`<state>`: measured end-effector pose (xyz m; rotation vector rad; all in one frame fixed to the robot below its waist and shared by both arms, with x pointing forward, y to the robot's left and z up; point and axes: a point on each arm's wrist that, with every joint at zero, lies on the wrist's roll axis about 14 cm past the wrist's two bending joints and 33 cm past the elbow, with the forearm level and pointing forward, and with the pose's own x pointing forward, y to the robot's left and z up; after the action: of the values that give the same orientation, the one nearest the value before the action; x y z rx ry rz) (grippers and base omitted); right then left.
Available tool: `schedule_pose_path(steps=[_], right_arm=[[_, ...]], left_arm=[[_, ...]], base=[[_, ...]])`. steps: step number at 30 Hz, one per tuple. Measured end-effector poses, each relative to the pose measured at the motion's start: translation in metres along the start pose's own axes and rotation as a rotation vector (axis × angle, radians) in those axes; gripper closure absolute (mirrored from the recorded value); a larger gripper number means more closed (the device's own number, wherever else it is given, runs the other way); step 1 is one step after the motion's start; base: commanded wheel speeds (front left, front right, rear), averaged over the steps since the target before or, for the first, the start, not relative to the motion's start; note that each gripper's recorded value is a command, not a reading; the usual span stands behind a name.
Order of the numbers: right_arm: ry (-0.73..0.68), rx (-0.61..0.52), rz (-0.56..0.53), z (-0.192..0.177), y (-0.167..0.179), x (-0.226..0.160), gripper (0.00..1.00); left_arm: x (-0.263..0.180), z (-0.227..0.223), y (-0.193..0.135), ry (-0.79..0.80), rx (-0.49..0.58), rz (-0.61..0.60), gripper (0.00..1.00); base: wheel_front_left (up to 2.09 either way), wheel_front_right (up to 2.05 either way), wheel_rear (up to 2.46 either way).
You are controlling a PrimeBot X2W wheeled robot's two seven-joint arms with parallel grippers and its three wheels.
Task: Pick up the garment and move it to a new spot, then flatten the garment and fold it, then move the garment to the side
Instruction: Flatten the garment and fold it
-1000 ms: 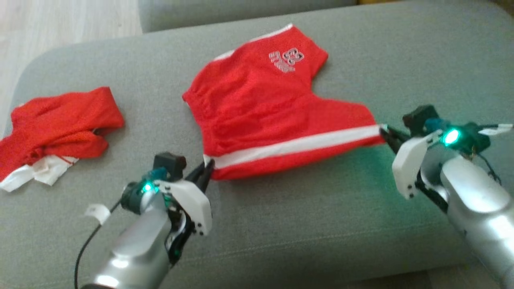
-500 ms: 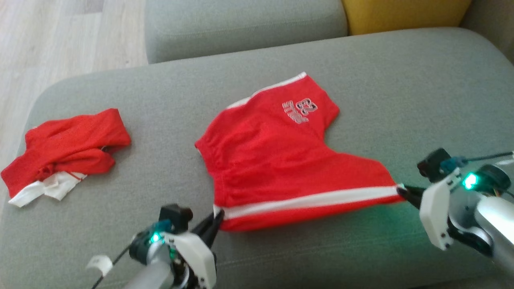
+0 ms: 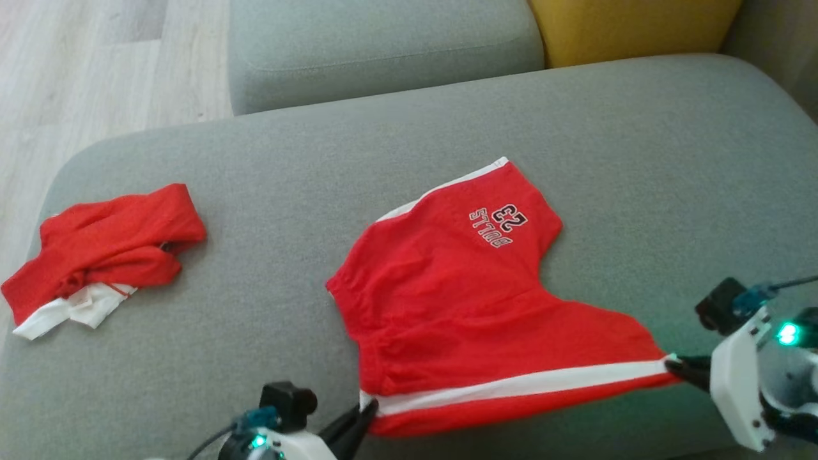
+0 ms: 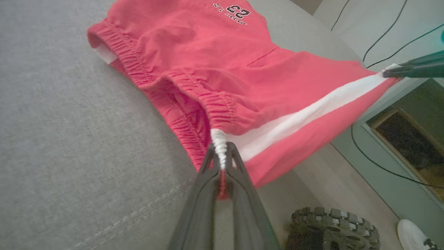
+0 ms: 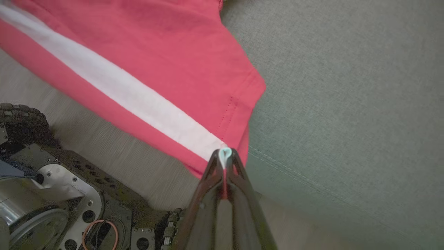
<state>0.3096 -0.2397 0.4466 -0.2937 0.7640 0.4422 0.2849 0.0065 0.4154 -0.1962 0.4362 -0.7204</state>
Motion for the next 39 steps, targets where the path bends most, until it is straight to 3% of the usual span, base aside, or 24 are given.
schedule_pose_path(steps=[4, 8, 15, 18, 24, 39], right_arm=[[-0.033, 0.021, -0.021, 0.012, -0.010, -0.006, 1.00], [-0.092, 0.023, -0.048, 0.035, -0.022, -0.005, 1.00], [-0.219, 0.005, -0.072, 0.104, -0.037, 0.012, 1.00], [-0.263, -0.015, -0.089, 0.142, -0.050, 0.033, 1.00], [-0.278, -0.039, -0.088, 0.183, -0.059, 0.079, 1.00], [-0.203, -0.097, -0.070, 0.196, -0.065, 0.182, 1.00]], left_arm=[[-0.005, -0.001, -0.007, 0.015, -0.029, -0.016, 1.00], [0.000, 0.025, -0.001, -0.046, -0.075, 0.001, 1.00], [0.016, 0.078, 0.023, -0.137, -0.137, 0.025, 1.00], [0.031, 0.100, 0.040, -0.162, -0.135, 0.037, 1.00], [0.056, 0.104, 0.069, -0.143, -0.181, 0.076, 1.00], [0.085, 0.079, 0.125, -0.119, -0.271, 0.197, 1.00]], base=[[0.00, 0.00, 0.00], [0.00, 0.00, 0.00], [0.00, 0.00, 0.00], [0.00, 0.00, 0.00], [0.00, 0.00, 0.00], [0.00, 0.00, 0.00]])
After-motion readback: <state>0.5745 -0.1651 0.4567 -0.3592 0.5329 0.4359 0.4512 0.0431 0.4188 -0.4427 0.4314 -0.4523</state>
